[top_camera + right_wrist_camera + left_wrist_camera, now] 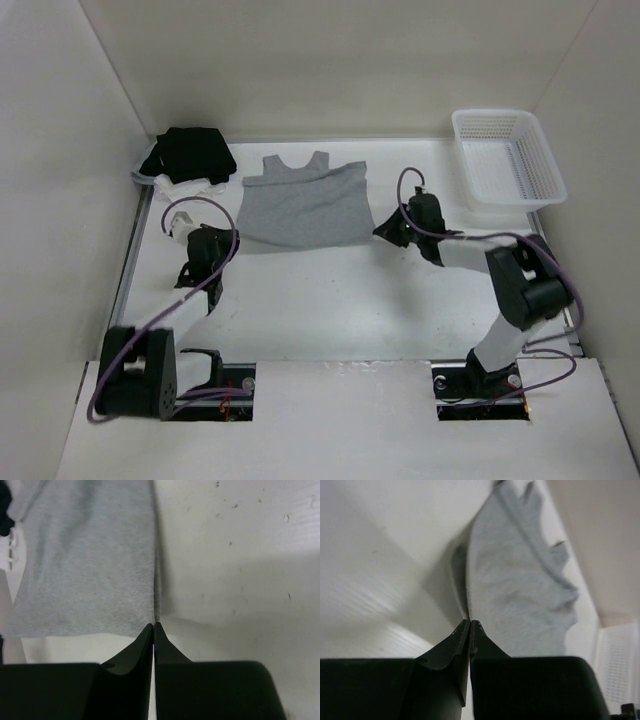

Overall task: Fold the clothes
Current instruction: Fold the tank top

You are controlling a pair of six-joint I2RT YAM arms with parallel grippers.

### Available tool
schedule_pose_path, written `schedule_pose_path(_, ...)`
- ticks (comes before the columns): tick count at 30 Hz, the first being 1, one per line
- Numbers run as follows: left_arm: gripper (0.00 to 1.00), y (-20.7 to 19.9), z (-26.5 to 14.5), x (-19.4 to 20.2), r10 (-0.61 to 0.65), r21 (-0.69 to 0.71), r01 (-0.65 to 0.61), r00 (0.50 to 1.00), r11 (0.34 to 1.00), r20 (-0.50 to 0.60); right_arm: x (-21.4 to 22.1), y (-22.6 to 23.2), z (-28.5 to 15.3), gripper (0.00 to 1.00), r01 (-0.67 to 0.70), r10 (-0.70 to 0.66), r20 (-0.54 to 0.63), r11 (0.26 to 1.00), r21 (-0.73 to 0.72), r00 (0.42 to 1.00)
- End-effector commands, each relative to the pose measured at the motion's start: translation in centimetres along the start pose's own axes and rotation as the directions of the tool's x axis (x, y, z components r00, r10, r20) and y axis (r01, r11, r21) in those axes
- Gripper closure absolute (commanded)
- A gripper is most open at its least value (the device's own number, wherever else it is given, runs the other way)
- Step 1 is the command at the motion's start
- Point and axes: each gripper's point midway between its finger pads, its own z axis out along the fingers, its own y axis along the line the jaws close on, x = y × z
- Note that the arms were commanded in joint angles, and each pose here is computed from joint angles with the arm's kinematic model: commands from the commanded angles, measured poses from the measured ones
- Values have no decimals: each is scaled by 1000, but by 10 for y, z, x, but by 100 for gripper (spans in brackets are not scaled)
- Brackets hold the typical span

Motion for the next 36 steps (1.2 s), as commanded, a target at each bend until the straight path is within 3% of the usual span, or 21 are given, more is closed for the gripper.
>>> schedule_pose_path(1, 100, -65, -40, -36, -12, 199, -6, 996, 980, 90, -40, 67, -65, 96, 110, -75, 211, 981, -160, 975)
schedule_pose_path(7, 100, -131, -148, -98, -26, 392, -71, 971, 917, 238, -41, 113, -200, 95, 273, -189, 389, 946, -173, 902)
schedule_pose_path(12, 100, -152, -228, -121, -43, 494, -101, 961, 864, 272, -40, 137, -307, 95, 346, -219, 491, 920, -183, 843)
schedule_pose_path(16, 100, -152, -275, -129, -63, 538, -97, 960, 837, 272, -37, 145, -371, 95, 343, -180, 517, 908, -240, 837)
schedule_pose_path(19, 100, -147, -294, -132, -53, 537, -106, 961, 837, 273, -27, 147, -390, 94, 327, -158, 487, 901, -285, 859)
schedule_pose_path(21, 100, -142, -288, -126, -32, 517, -113, 964, 848, 263, -21, 146, -382, 94, 338, -181, 480, 903, -265, 859)
schedule_pose_path(25, 99, -127, -236, -101, 17, 435, -105, 979, 894, 202, -17, 140, -328, 93, 379, -281, 461, 916, -132, 841)
schedule_pose_path(36, 100, -106, -18, -37, 68, 188, -79, 995, 979, 68, -89, 76, -85, 94, 174, -155, 204, 982, -78, 967)
